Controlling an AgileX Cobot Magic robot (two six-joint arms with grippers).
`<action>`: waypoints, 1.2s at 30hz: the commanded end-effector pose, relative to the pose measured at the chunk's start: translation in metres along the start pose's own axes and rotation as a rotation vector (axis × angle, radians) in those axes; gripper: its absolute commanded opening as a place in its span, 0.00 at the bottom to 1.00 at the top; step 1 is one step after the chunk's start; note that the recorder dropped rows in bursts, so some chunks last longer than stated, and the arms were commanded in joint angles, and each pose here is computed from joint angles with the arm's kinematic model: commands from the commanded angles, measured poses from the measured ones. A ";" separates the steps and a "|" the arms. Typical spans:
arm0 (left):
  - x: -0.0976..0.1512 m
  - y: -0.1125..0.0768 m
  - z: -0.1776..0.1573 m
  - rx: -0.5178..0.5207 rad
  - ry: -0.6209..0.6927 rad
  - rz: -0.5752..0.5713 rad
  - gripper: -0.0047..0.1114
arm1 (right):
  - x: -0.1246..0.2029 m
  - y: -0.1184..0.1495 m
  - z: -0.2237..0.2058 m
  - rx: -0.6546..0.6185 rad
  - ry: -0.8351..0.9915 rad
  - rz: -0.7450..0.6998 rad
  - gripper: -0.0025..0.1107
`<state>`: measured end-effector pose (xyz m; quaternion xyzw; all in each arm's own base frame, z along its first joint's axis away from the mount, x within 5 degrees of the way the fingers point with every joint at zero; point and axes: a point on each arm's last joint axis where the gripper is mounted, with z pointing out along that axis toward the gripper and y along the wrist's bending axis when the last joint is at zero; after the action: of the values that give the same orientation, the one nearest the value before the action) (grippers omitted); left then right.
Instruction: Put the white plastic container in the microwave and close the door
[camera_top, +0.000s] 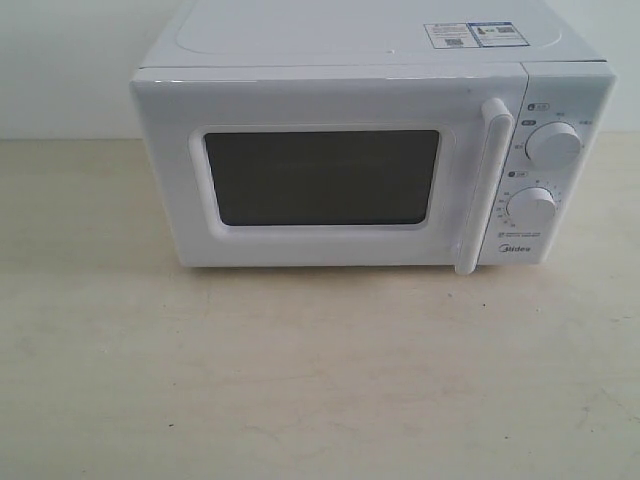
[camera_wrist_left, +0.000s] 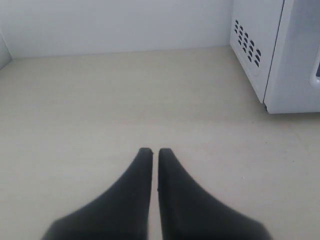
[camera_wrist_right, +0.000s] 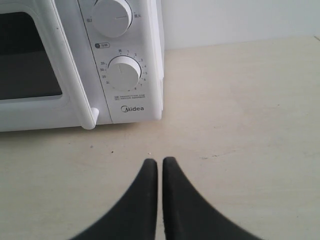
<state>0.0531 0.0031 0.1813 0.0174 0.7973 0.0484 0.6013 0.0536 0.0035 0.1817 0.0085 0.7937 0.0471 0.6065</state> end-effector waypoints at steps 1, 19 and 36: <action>0.001 0.000 0.000 0.005 0.003 -0.004 0.08 | -0.001 0.000 0.000 0.002 -0.009 0.000 0.02; 0.000 -0.003 0.000 0.050 -0.007 -0.014 0.08 | -0.001 0.000 0.000 0.002 -0.010 0.000 0.02; 0.000 -0.003 0.000 0.050 -0.007 -0.014 0.08 | -0.001 0.000 0.000 0.002 -0.010 0.000 0.02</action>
<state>0.0532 0.0005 0.1813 0.0256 0.7971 0.0281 0.6027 0.0536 0.0035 0.1817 0.0085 0.7937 0.0471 0.6065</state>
